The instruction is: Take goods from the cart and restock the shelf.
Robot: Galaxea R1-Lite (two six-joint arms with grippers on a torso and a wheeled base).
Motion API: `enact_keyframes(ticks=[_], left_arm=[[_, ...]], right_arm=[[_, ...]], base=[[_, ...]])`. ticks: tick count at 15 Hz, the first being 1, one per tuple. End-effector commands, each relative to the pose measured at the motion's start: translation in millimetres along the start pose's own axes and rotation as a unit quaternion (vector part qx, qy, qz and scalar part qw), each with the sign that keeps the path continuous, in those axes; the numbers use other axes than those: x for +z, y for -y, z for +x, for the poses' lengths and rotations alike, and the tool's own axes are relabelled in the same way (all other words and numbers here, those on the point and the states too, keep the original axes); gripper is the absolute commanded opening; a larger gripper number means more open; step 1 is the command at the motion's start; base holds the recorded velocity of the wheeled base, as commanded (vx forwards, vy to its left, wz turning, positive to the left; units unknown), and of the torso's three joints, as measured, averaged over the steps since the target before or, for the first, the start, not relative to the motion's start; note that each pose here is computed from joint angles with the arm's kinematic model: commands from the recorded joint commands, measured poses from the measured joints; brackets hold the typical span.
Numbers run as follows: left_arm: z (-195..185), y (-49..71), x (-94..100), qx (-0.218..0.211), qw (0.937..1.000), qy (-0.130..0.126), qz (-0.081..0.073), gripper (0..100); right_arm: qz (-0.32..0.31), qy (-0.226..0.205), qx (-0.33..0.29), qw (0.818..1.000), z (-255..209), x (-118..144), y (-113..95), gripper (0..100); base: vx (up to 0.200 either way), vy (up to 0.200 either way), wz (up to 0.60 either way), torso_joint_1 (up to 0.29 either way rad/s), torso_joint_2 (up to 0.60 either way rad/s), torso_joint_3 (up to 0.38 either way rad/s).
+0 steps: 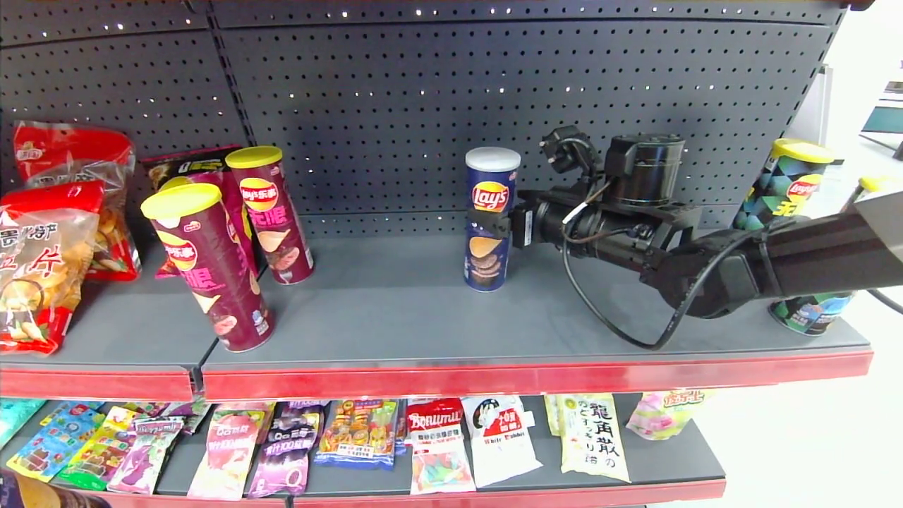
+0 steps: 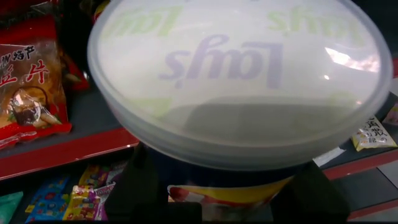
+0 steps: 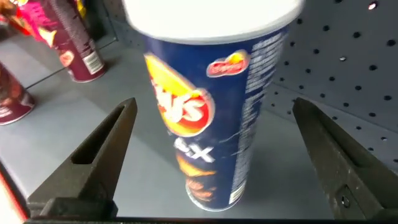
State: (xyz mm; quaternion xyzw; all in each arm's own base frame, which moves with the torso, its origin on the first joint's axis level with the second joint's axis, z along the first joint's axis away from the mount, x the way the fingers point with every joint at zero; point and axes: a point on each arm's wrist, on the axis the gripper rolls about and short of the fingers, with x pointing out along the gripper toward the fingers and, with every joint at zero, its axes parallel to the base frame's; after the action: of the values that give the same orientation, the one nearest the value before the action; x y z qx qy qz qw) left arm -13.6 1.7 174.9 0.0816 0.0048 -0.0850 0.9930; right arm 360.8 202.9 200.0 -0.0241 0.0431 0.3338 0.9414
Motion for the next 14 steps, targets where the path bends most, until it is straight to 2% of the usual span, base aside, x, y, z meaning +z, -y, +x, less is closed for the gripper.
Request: enact_keyframes(ticks=[1, 14], left_arm=[[1, 0.0, -0.3, 0.0, 1.0, -0.002, 0.0, 0], [1, 0.3, -1.7, -0.001, 1.0, -0.004, 0.0, 0]], right_arm=[[-0.001, 0.0, 0.0, 1.0, 4, -1, 1, 100], [-0.002, 0.004, 0.003, 1.0, 25, -8, 1, 100]], base=[[0.0, 0.0, 0.0, 0.0, 0.0, 0.0], [0.0, 0.0, 0.0, 0.0, 0.0, 0.0]])
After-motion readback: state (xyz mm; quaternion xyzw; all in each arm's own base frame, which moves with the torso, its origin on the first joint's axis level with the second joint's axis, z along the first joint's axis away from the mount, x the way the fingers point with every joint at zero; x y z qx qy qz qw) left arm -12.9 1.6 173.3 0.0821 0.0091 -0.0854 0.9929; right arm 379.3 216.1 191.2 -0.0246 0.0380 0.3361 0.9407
